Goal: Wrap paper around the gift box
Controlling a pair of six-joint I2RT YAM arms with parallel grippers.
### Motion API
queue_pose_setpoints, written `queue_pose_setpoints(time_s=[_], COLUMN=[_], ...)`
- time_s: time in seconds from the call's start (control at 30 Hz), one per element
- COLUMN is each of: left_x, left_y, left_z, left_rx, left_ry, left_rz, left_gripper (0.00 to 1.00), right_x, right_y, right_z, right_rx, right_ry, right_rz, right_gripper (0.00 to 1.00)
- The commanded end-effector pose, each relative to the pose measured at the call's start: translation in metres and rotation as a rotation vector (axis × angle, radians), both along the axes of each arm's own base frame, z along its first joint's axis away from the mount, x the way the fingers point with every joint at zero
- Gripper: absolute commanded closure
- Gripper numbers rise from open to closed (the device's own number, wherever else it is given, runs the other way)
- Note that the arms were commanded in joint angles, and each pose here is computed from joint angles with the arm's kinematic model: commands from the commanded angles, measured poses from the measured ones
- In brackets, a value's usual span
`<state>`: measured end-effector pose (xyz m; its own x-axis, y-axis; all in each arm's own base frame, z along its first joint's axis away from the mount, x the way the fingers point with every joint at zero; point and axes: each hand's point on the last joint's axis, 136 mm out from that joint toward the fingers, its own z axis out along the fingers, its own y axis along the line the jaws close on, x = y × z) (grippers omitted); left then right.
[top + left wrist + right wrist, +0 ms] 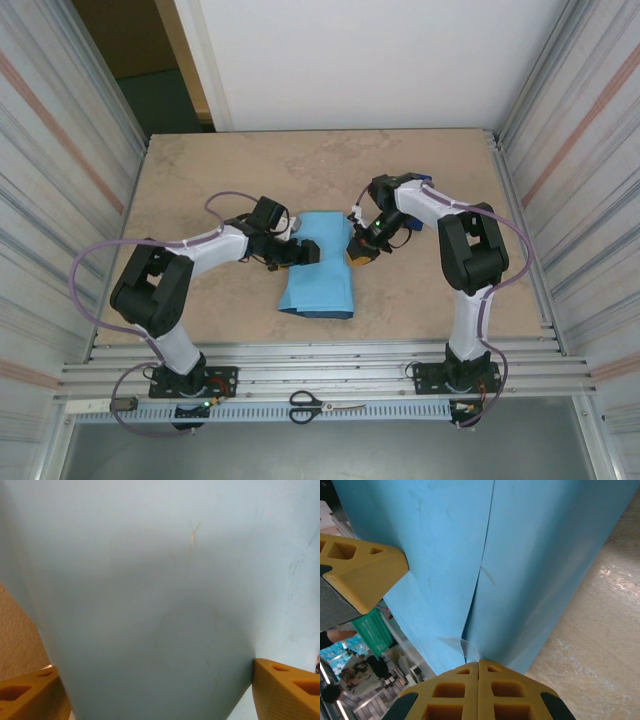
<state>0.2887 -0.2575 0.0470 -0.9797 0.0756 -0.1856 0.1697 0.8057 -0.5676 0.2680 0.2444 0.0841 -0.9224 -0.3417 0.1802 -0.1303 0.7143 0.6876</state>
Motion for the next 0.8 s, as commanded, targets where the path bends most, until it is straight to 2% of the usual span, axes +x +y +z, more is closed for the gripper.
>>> queue_pose_setpoints(time_s=[0.0, 0.27, 0.77], left_x=[-0.047, -0.045, -0.046], left_y=[0.027, 0.025, 0.034], left_z=[-0.079, -0.077, -0.084], left_rx=[0.197, 0.192, 0.246], left_ry=[0.176, 0.171, 0.186], left_rz=[-0.034, -0.037, -0.009], left_gripper=[0.15, 0.15, 0.15], right_x=[0.004, 0.004, -0.001], right_y=[0.0, 0.005, -0.009], right_z=[0.002, 0.006, 0.021], right_rx=[-0.018, -0.013, -0.066], right_ry=[0.004, 0.006, -0.049], right_rz=[-0.009, -0.022, -0.059], right_gripper=[1.0, 0.89, 0.83])
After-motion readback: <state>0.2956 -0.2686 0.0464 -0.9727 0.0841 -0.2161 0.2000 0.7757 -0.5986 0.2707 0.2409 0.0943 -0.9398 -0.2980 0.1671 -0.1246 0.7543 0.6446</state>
